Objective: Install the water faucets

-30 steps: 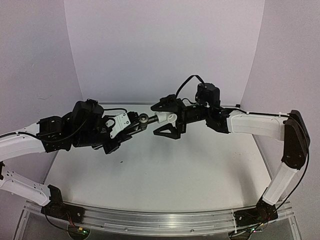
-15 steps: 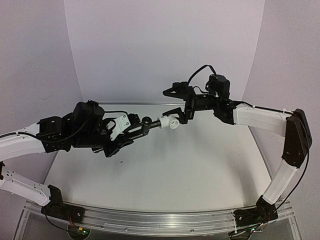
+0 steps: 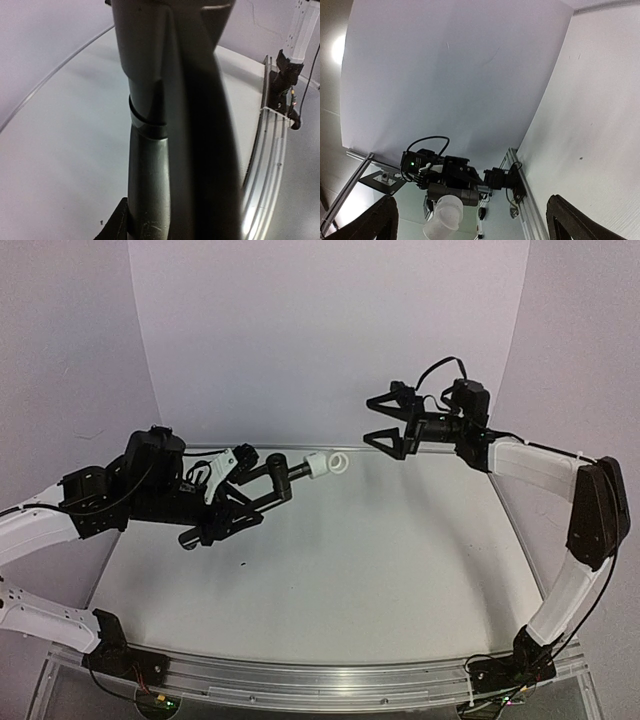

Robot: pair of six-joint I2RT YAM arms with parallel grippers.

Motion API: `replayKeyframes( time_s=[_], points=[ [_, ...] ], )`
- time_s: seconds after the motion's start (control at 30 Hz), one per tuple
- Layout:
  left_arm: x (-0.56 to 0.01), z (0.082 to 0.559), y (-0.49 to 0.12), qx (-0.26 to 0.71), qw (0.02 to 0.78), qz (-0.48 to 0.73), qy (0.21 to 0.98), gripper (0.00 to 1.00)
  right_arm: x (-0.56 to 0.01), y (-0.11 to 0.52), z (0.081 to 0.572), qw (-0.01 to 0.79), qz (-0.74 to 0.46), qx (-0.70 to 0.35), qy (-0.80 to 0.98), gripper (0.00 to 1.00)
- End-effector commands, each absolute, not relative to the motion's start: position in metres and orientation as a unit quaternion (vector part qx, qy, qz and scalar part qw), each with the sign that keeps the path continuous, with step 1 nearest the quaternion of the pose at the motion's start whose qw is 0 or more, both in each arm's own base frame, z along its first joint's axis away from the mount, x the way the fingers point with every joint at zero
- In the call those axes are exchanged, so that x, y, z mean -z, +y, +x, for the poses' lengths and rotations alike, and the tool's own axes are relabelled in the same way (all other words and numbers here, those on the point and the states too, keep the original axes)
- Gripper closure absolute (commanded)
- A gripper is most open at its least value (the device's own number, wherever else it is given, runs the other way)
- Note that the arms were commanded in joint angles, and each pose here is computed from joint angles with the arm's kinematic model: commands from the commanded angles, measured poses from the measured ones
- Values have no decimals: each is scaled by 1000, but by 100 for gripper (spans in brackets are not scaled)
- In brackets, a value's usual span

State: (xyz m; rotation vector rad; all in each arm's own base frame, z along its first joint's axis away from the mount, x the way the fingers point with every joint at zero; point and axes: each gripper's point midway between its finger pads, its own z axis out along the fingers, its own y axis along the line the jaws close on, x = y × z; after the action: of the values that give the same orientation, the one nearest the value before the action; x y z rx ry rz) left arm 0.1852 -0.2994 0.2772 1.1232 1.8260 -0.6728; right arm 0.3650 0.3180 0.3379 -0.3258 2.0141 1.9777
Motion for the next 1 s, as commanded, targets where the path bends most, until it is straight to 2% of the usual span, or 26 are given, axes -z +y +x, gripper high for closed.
replayKeyframes(
  time_s=[0.0, 0.13, 0.2, 0.27, 0.37, 0.57, 0.7, 0.83, 0.97],
  points=[
    [-350, 176, -306, 403, 453, 402, 686, 100, -406, 277, 379, 283, -174, -674, 660, 2],
    [-357, 175, -302, 443, 434, 385, 683, 100, -411, 249, 397, 321, -161, -656, 664, 2],
    [-357, 174, -304, 453, 423, 382, 686, 100, -396, 241, 412, 326, -135, -622, 699, 2],
    [-354, 173, -308, 458, 410, 383, 689, 100, -370, 237, 426, 339, -136, -545, 755, 2],
    [-353, 174, -310, 466, 404, 378, 690, 100, -363, 233, 429, 338, -125, -528, 769, 2],
    [-357, 172, -314, 491, 384, 374, 686, 100, -378, 210, 430, 437, -185, -396, 786, 2],
    [-356, 163, -320, 521, 348, 384, 678, 100, -394, 192, 416, 509, -261, -294, 766, 2],
    [-358, 153, -320, 543, 324, 394, 667, 100, -406, 189, 377, 542, -378, -233, 713, 2],
    [-364, 144, -321, 564, 307, 402, 653, 100, -410, 195, 344, 514, -472, -211, 684, 2]
  ],
)
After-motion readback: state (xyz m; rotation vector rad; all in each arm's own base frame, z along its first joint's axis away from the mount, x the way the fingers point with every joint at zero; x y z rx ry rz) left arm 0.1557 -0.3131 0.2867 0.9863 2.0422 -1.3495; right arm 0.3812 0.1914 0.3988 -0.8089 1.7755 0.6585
